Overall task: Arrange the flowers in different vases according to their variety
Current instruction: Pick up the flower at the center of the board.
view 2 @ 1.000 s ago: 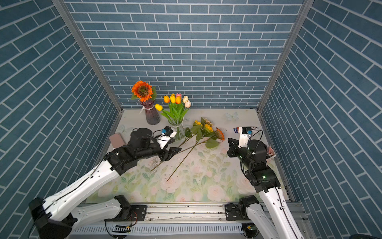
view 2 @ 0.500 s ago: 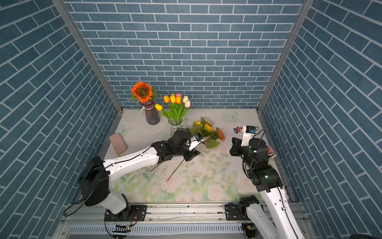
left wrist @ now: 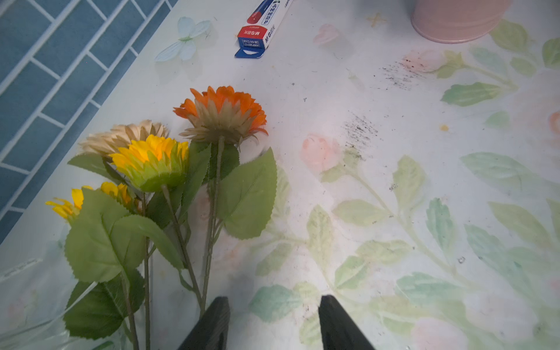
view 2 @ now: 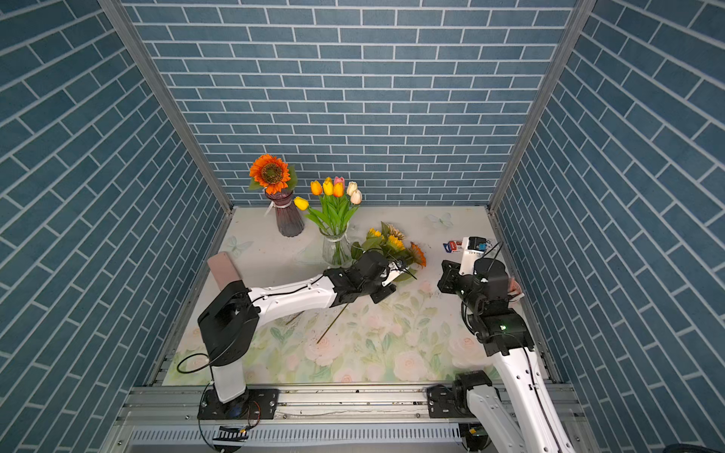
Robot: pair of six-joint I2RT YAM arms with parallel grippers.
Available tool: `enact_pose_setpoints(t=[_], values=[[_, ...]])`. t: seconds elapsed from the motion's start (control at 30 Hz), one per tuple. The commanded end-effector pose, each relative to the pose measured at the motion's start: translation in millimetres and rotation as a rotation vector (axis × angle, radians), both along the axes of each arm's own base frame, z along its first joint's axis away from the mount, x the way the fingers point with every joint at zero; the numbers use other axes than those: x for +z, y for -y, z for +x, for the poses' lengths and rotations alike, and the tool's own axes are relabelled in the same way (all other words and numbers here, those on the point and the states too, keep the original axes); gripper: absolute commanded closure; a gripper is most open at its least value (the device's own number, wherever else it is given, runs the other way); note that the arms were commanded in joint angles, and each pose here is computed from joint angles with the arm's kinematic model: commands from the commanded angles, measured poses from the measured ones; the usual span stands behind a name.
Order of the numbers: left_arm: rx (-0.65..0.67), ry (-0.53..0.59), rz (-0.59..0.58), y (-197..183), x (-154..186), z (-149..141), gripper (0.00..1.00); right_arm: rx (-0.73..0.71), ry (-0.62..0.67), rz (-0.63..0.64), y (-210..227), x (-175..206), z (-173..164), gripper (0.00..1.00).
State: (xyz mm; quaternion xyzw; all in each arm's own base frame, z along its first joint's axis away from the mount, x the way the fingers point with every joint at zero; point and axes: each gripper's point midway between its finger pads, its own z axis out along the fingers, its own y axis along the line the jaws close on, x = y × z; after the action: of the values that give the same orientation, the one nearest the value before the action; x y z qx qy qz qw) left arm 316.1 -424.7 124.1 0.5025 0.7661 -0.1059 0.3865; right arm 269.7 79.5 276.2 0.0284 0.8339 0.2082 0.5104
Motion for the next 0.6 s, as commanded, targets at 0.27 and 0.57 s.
enact_pose_setpoints(t=[0.27,0.57], values=[[-0.098,-0.084,0.089,-23,-36,46,0.5,0.011,0.026,-0.029,4,3,-4,1.0],[-0.16,-0.093,0.094,-15,-44,53,0.52,0.01,0.01,-0.021,3,-2,-2,1.0]])
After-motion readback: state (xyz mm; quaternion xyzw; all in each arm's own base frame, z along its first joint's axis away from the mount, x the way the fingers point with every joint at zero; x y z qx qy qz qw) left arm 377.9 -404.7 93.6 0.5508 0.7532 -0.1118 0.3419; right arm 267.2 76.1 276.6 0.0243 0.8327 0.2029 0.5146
